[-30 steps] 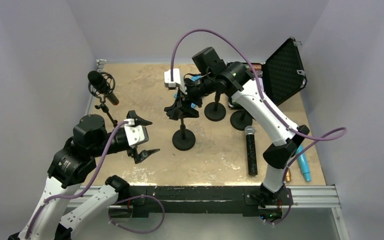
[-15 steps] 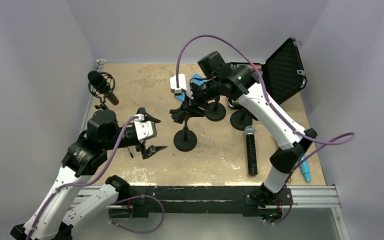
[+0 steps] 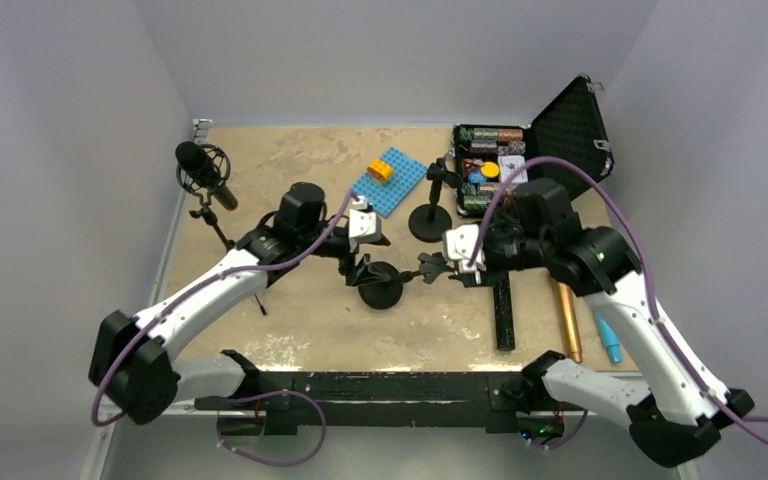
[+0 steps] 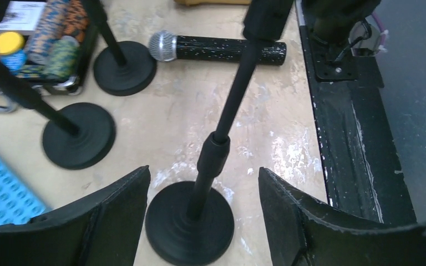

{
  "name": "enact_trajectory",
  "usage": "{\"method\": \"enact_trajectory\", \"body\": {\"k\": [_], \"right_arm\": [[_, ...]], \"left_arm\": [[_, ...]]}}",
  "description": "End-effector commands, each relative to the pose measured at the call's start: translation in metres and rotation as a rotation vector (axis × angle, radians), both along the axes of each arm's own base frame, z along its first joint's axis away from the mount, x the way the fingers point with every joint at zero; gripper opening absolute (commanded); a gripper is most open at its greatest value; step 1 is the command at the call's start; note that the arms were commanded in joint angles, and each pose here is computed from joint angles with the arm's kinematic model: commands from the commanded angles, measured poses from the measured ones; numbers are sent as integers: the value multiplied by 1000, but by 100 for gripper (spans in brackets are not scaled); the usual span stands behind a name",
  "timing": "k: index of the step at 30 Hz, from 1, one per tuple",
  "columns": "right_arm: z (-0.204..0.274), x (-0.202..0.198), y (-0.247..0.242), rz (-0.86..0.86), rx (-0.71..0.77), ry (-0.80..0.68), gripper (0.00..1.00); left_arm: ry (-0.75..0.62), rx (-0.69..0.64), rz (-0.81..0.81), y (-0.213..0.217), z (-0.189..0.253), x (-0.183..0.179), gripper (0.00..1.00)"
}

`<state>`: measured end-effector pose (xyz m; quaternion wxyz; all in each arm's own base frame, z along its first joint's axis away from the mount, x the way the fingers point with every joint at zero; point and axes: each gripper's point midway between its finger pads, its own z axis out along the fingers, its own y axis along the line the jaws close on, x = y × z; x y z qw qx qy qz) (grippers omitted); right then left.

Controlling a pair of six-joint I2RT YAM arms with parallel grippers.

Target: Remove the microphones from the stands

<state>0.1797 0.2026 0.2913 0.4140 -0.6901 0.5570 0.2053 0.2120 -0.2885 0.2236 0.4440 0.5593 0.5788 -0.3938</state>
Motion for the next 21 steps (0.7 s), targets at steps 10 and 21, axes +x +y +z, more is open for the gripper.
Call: {"method": "enact_trajectory", "body": {"k": [10,21], "right_arm": [[-15,-2,-14,-14,-4,-123,0],[0,33,-24,-380,168,129,0]], "left_arm": [[-54,-16,-302,-68,-35,-3,67],[-67,80,-111,-58,-46,22,0]]}}
